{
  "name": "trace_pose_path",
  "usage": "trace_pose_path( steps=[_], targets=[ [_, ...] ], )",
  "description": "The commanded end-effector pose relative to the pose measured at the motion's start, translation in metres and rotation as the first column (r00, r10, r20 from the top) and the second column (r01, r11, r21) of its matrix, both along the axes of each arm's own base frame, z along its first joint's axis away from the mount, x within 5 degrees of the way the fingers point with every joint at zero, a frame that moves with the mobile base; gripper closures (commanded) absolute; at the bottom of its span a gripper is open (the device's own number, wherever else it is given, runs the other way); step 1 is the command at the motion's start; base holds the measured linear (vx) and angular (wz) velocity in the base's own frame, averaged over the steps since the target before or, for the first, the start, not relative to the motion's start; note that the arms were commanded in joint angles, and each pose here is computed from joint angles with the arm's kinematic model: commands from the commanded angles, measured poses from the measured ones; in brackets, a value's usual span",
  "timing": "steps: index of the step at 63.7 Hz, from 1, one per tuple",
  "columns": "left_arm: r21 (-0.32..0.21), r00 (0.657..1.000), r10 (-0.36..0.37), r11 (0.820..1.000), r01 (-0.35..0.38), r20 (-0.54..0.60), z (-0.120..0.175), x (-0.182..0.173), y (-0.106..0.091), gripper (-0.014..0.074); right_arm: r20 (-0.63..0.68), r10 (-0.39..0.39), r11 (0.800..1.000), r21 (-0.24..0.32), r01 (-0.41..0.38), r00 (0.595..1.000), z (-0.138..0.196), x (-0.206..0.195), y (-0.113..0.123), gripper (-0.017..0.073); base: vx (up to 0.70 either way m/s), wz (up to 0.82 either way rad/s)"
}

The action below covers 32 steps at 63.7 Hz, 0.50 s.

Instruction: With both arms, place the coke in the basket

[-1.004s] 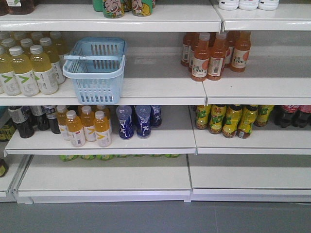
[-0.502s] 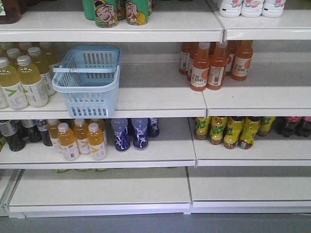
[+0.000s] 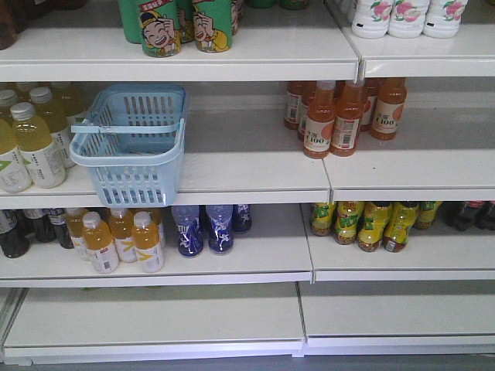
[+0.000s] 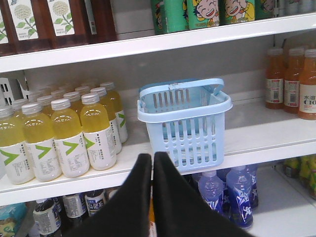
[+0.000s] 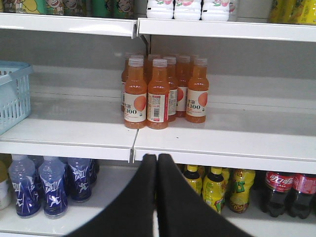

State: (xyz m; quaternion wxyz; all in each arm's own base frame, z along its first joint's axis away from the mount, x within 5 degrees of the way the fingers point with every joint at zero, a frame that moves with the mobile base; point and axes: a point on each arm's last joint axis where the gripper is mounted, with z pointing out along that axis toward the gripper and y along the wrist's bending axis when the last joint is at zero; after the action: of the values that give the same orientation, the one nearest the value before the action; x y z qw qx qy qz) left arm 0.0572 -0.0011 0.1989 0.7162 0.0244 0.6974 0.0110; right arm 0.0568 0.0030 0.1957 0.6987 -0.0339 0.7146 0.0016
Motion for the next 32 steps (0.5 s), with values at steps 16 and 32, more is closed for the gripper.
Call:
trace_pose_path(
  steps=[16, 32],
  targets=[
    [-0.005, 0.995, -0.007, 1.000, 0.008, 0.099, 0.0087, -0.0020, -0.0004, 0.0600, 0.085, -0.006, 1.000, -0.006, 0.006, 0.996, 0.0044, -0.0010, -0.0005, 0.0569, 0.08, 0.00],
    [-0.005, 0.995, -0.007, 1.000, 0.008, 0.099, 0.0087, -0.0020, -0.0004, 0.0600, 0.085, -0.006, 1.000, -0.006, 0.006, 0.996, 0.0044, -0.0010, -0.0005, 0.0569, 0.05, 0.01]
  ],
)
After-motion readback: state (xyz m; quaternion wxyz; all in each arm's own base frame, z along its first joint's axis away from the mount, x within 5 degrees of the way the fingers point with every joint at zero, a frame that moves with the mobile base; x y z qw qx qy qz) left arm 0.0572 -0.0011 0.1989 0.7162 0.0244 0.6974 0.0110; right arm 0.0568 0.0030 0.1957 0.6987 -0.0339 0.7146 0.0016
